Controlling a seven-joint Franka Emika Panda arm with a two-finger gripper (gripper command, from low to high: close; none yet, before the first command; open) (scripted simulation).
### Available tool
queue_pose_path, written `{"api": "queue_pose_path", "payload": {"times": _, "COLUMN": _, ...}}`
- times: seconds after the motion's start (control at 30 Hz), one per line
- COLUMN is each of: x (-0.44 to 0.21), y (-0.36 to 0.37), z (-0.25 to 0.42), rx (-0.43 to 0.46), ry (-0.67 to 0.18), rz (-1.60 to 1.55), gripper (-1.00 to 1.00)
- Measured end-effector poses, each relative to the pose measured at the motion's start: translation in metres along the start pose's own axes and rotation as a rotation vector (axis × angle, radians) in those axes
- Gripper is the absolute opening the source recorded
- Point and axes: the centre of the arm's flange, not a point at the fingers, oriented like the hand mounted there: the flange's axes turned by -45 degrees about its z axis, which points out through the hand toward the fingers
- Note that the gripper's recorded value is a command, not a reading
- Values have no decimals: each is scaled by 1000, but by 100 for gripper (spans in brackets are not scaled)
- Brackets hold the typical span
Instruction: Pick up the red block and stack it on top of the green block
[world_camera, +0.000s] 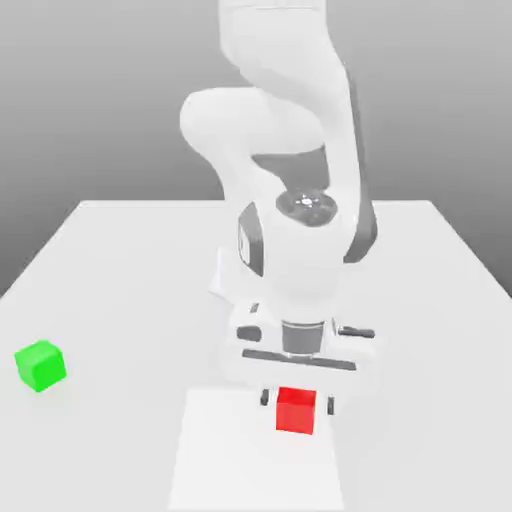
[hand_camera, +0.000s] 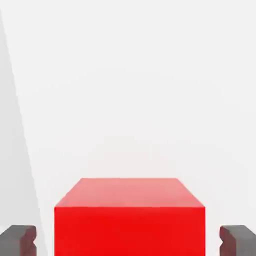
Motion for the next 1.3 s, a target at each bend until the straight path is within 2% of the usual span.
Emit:
{"api": "queue_pose_path", "payload": {"times": 0.13, "x": 0, "y": 0, "z": 0, "rx": 0, "ry": 1, "rz": 0, "gripper": -100}}
{"api": "queue_pose_path", "payload": {"times": 0.53, "x": 3, "y": 4, "z": -64, "rx": -1, "ry": 0, "rz": 29, "gripper": -100}}
{"api": "queue_pose_path", "payload": {"times": 0.7, "x": 37, "y": 121, "z": -76, "rx": 3, "ry": 0, "rz": 500, "gripper": -100}}
{"api": "queue_pose_path", "payload": {"times": 0.83, "x": 39, "y": 215, "z": -85, "rx": 4, "ry": 1, "rz": 872, "gripper": -100}}
{"api": "queue_pose_path", "payload": {"times": 1.1, "x": -28, "y": 397, "z": -99, "rx": 0, "ry": 1, "rz": 1604, "gripper": -100}}
{"api": "queue_pose_path", "payload": {"times": 1.17, "x": -41, "y": 415, "z": -84, "rx": -2, "ry": 2, "rz": 1675, "gripper": -100}}
{"api": "queue_pose_path", "payload": {"times": 1.27, "x": -27, "y": 401, "z": -51, "rx": -3, "ry": 1, "rz": 1633, "gripper": -100}}
{"api": "queue_pose_path", "payload": {"times": 1.3, "x": -27, "y": 400, "z": -42, "rx": -2, "ry": 2, "rz": 1632, "gripper": 100}}
